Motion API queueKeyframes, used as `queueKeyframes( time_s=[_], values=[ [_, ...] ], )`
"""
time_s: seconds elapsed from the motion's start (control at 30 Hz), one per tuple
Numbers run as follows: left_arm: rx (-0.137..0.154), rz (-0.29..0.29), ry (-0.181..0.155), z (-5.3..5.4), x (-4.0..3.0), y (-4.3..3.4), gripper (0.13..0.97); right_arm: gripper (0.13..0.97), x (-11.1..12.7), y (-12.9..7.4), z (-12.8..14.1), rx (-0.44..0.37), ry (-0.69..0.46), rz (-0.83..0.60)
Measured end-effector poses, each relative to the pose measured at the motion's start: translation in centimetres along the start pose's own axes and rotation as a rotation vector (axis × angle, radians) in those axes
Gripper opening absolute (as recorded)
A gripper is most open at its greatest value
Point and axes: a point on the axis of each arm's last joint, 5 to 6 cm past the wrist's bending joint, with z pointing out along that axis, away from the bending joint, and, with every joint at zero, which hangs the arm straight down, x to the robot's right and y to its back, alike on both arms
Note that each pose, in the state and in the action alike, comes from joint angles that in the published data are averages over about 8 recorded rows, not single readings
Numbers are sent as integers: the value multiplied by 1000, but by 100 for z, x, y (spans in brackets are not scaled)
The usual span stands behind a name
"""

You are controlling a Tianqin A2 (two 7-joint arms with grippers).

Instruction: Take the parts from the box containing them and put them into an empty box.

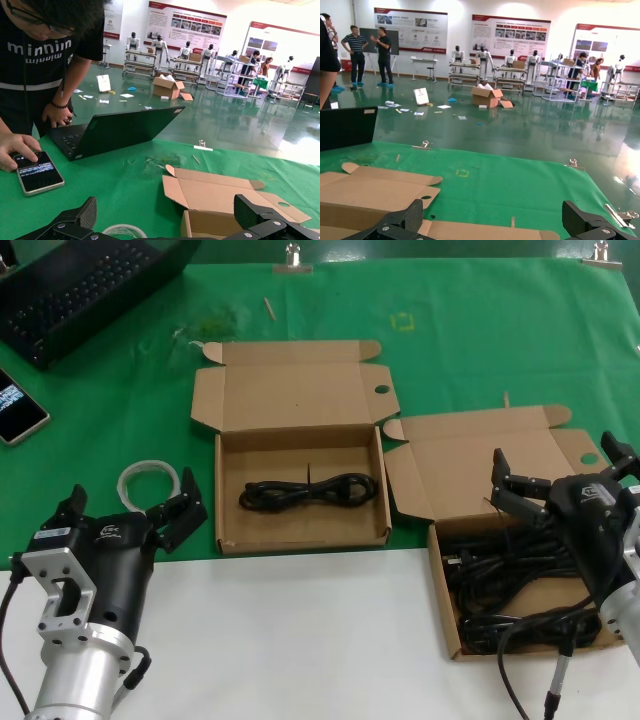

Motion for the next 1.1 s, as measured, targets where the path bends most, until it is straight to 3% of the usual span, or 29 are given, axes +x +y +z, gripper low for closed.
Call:
queueKeyframes(
  time_s=[1.1],
  values=[
    [0,0,0,0,0,0,966,966,0,0,0,0,0,0]
  ],
)
